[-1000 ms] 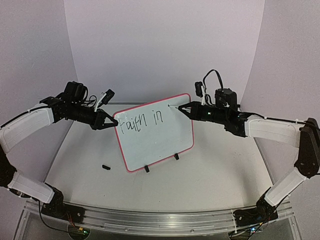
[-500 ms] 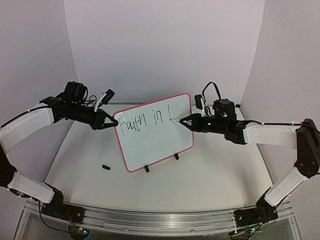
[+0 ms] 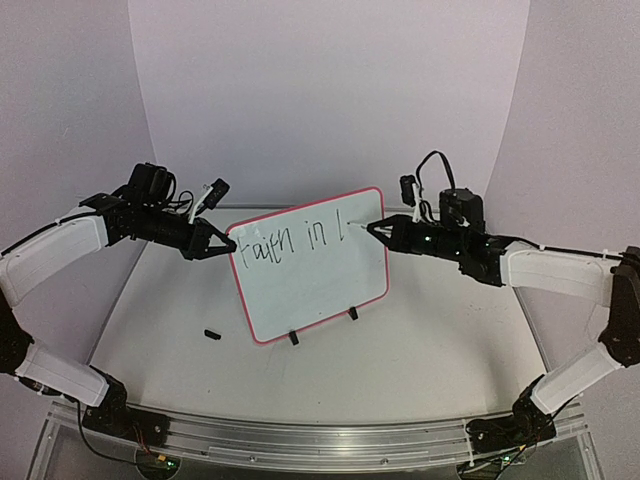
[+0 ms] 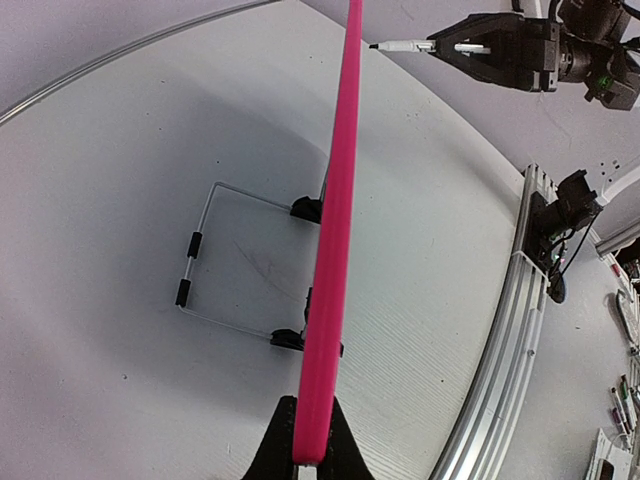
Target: Write a sentence on the whiteboard
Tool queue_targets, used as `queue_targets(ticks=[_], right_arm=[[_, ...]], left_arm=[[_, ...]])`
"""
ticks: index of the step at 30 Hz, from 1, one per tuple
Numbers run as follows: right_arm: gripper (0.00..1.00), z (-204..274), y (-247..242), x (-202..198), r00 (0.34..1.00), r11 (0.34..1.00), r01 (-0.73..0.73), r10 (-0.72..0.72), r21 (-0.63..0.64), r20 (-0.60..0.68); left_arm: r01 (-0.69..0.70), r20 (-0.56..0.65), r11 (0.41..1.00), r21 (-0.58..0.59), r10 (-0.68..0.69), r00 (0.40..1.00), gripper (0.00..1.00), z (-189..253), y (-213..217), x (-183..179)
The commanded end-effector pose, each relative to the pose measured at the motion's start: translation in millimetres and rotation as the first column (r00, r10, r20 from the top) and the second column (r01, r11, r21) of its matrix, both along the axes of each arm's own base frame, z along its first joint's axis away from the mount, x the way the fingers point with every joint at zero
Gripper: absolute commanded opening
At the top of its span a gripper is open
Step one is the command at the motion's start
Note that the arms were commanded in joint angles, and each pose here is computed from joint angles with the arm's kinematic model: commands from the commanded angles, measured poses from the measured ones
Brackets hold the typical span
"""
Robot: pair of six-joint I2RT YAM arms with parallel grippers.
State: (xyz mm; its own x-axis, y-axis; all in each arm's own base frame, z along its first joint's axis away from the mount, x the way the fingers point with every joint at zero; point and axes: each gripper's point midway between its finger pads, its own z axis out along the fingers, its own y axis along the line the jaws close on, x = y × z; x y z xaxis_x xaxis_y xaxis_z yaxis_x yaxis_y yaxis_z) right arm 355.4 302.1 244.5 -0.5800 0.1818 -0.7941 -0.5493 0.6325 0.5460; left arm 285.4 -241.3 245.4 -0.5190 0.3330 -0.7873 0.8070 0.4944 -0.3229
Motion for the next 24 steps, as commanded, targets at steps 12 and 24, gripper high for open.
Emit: queue_targets(ticks=[12,24], right_arm=[[0.00,29,9,17,0.996,1.000,-0.006,0.005,0.010,0.086],[0.00,4,1,15,0.999,0.999,0.031,-0.030,-0.013,0.032]], left_arm=[[-0.015,0.017,0.999,0.041,0.015,1.000,0.00,-11,3,6],[-0.016,0.018,0.999,0.040,0.015,1.000,0.00,-11,3,6]])
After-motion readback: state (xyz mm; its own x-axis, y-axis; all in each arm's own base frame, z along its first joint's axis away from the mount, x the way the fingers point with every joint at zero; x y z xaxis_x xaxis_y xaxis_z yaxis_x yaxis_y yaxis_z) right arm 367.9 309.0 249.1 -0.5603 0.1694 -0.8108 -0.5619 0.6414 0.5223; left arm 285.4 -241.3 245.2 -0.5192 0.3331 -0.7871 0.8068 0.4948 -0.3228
